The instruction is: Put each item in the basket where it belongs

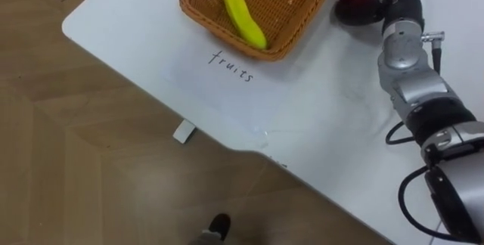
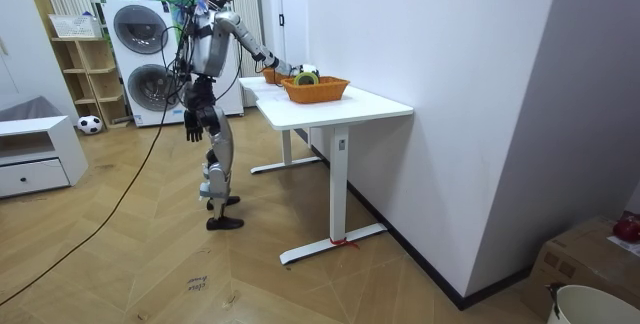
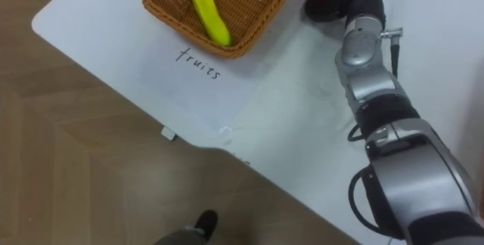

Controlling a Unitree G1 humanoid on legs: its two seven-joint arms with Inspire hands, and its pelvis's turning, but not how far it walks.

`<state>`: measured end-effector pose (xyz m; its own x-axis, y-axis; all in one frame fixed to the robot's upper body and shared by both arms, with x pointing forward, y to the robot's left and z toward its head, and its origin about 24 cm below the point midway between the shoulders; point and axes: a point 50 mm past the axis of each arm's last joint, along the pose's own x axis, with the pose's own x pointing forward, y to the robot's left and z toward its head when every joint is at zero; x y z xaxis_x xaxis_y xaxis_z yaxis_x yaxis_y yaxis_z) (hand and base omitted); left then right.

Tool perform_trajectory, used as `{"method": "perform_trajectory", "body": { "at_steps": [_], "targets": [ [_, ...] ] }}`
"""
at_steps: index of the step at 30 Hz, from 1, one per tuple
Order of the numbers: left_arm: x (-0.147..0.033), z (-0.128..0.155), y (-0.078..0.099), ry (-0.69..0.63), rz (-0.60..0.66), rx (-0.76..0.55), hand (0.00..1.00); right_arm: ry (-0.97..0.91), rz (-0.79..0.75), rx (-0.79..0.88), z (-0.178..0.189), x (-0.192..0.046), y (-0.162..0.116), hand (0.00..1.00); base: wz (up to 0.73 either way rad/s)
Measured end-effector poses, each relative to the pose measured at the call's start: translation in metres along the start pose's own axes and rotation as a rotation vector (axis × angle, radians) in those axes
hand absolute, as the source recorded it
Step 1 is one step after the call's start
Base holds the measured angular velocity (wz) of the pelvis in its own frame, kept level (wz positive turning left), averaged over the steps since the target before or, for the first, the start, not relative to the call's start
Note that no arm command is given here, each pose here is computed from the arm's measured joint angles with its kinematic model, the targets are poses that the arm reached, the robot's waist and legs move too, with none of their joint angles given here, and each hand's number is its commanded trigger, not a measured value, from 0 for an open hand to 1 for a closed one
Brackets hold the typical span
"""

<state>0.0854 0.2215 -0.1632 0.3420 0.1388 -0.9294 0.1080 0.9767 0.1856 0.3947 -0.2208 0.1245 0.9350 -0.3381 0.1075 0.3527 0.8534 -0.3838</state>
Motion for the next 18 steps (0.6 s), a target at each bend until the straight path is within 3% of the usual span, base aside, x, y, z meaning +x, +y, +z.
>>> {"method": "perform_trajectory", "body": {
  "at_steps": [18],
  "targets": [
    [0.0000,0.0002,0.0006,-0.001,0.004,-0.008,0.00,0.001,0.015,0.016,0.0002,0.0006,-0.0009,1.00,0.00]
  ]
}}
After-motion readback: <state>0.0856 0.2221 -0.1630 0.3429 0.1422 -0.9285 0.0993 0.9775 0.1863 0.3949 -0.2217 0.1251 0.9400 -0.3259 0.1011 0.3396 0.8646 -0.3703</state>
